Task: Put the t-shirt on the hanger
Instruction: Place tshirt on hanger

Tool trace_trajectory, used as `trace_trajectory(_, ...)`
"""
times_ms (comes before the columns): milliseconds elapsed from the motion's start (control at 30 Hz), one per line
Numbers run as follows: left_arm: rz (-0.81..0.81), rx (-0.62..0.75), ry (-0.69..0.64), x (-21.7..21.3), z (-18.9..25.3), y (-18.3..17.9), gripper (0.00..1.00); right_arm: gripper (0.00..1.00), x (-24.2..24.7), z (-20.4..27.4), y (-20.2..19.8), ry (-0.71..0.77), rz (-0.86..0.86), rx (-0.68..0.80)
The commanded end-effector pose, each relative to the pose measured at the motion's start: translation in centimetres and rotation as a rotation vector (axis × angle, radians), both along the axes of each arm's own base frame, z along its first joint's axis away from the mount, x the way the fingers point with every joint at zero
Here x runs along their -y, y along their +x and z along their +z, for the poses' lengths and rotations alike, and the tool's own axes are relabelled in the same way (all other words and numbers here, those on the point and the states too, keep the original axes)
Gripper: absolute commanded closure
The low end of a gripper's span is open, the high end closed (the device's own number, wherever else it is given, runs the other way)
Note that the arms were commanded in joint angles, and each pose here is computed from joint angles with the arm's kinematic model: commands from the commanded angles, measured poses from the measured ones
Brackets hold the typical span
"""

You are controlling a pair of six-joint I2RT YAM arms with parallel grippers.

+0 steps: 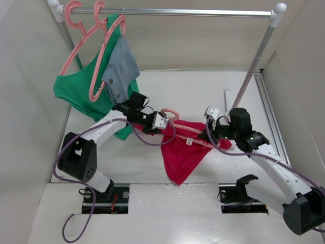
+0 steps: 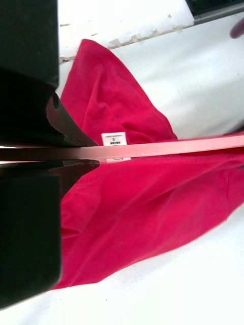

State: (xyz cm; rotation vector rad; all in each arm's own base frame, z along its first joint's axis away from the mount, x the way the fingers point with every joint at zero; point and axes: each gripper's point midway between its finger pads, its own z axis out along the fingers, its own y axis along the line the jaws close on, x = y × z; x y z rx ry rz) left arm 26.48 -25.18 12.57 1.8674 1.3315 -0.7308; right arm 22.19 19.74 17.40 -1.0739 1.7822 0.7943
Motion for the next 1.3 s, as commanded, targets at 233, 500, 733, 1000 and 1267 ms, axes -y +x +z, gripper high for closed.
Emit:
trace_trajectory(233,-0.062,-0.073,-0.135,2.2,5.3,-1.4,1.00,1.00,-0.5,2.7,1.4,0.035,0.016,0.101)
trace_trajectory(500,-0.049,-0.054,-0.119,1.4,6.8,-2.1,1.00,0.80,-0.6,1.3,2.3,-0.028,-0.020,0.072)
trace_trajectory(733,-0.092,0.058,-0.049,-0.1,5.4,-2.6,1.00,0.31,-0.5,1.8,2.6,-0.021,-0.034,0.062)
trace_trajectory(1000,-0.218,0.209,0.082,-2.3,2.4,-3.4,1.00,0.30,0.5,7.2,4.4,0.172,-0.102,0.135)
trace_trajectory(1267,-0.090,0.203,0.079,-1.8,2.2,-1.5,1.00,0.29,-1.8,10.0,1.0,0.286,0.167,0.167)
